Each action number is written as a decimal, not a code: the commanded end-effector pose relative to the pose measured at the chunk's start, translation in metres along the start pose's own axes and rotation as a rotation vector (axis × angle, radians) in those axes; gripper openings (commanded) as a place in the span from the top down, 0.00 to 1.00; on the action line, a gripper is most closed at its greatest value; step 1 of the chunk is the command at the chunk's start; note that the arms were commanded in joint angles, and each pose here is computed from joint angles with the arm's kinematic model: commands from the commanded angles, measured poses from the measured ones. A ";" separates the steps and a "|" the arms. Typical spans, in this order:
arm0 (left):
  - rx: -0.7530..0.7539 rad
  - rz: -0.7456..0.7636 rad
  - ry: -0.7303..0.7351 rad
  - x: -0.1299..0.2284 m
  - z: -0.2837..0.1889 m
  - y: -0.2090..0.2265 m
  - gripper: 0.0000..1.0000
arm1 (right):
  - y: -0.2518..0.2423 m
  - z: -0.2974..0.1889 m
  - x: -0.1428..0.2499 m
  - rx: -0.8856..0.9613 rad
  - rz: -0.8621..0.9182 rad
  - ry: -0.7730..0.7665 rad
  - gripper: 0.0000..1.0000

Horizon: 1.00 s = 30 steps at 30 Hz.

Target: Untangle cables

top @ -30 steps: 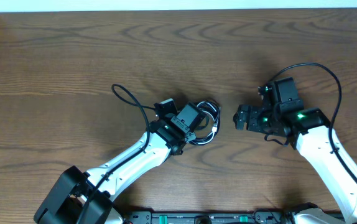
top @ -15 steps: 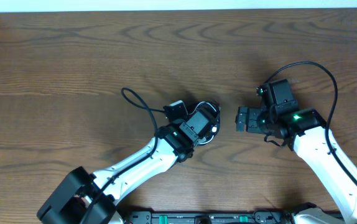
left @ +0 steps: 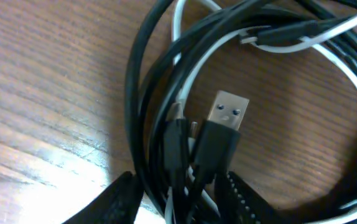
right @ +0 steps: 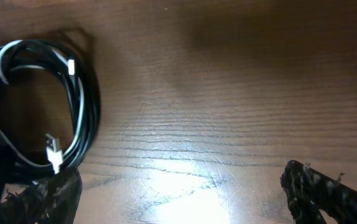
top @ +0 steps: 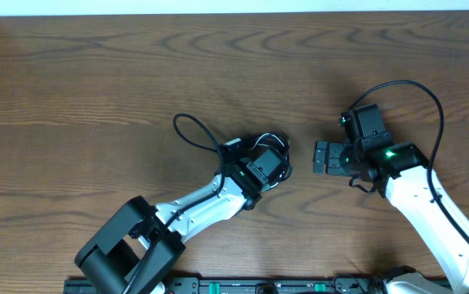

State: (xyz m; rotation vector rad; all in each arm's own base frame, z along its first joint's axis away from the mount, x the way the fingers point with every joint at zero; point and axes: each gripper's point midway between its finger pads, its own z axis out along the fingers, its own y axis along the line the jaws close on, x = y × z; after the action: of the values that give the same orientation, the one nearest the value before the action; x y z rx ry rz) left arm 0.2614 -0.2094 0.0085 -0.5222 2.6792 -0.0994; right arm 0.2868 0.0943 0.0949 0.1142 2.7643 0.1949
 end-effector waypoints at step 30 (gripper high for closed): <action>0.350 0.280 -0.382 -0.121 -0.151 -0.027 0.93 | 0.042 -0.007 -0.017 -0.213 -0.034 -0.049 0.82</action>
State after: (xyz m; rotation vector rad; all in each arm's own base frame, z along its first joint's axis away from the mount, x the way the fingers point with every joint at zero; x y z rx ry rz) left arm 0.3023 -0.1960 0.1581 -0.1719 2.3792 -0.3661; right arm 0.3011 0.1055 0.1029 0.0805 2.6986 0.2702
